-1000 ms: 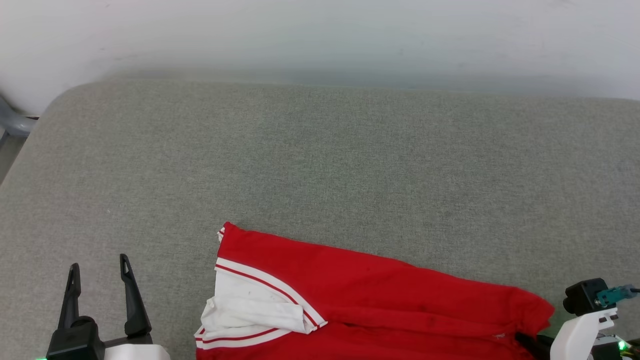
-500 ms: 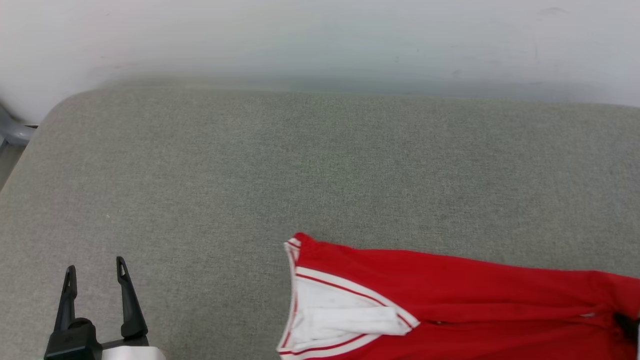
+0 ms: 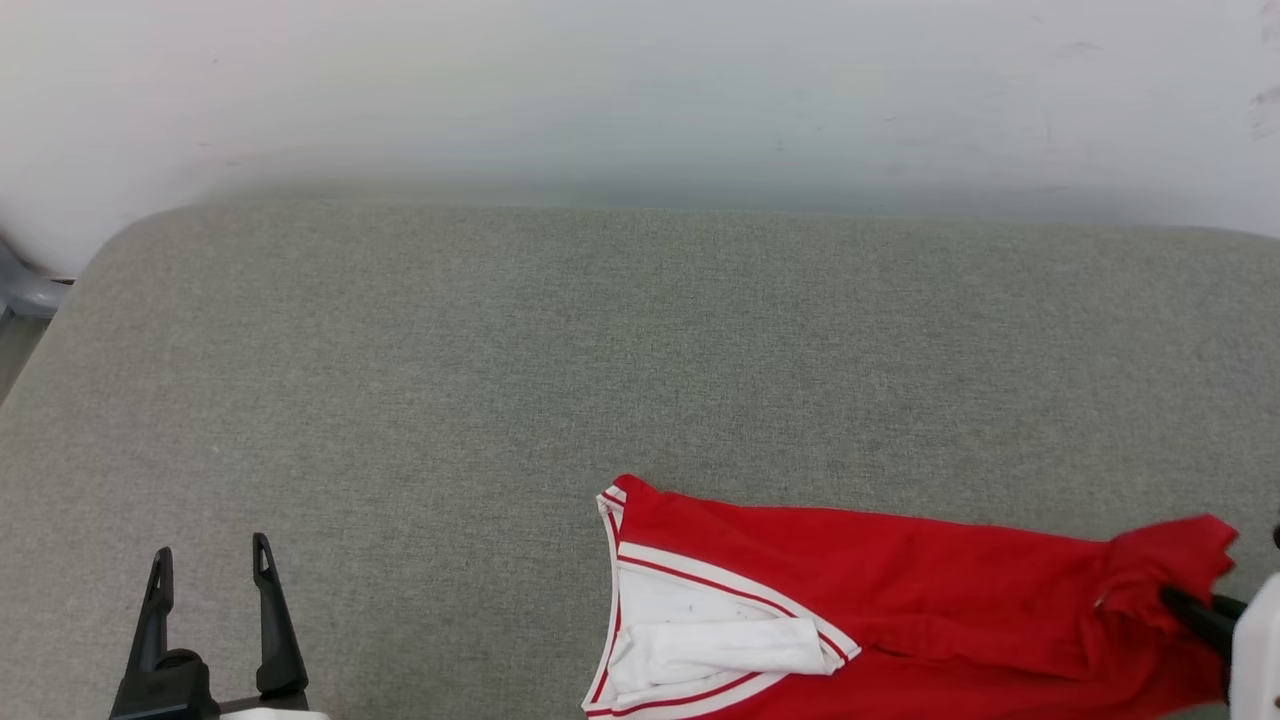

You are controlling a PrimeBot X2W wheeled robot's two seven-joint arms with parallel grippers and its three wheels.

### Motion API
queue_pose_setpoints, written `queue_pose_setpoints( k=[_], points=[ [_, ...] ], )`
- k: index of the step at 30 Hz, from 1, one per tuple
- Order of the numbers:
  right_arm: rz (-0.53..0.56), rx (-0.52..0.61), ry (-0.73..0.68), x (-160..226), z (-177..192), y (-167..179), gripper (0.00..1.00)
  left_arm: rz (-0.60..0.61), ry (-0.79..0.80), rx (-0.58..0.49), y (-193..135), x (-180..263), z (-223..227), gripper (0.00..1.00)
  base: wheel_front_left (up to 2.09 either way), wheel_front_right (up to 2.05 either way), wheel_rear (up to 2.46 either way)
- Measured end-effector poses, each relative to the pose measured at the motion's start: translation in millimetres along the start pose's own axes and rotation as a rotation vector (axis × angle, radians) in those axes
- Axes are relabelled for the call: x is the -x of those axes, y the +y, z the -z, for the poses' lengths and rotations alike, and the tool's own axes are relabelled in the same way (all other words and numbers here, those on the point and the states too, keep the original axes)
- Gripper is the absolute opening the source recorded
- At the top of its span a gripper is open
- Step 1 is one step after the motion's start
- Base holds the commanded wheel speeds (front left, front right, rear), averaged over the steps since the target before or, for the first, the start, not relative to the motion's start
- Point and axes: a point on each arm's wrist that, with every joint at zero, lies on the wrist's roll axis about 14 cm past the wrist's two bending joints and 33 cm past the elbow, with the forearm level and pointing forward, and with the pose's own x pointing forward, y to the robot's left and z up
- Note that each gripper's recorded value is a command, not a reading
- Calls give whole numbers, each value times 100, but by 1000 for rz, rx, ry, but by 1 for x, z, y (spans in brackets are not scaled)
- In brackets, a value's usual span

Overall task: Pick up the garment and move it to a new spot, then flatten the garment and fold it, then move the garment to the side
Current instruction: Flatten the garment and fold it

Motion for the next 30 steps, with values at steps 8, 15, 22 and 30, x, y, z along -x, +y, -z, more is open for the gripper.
queue_pose_setpoints(
  k=[8, 15, 22, 30],
  points=[
    [-251, 176, -97, 16, -41, 100, 0, 16, 6, 8, -5, 1, 1, 100, 0, 0, 0],
    [-412, 331, -115, 5, -53, 175, 0, 25, 3, 10, -7, -1, 1, 100, 0, 0, 0],
    [-563, 454, -113, -13, -58, 242, 0, 10, 15, 5, -3, -3, 4, 100, 0, 0, 0],
    [-676, 590, -50, -37, -45, 300, 0, 2, 27, 6, -3, -8, 8, 100, 0, 0, 0]
  ],
)
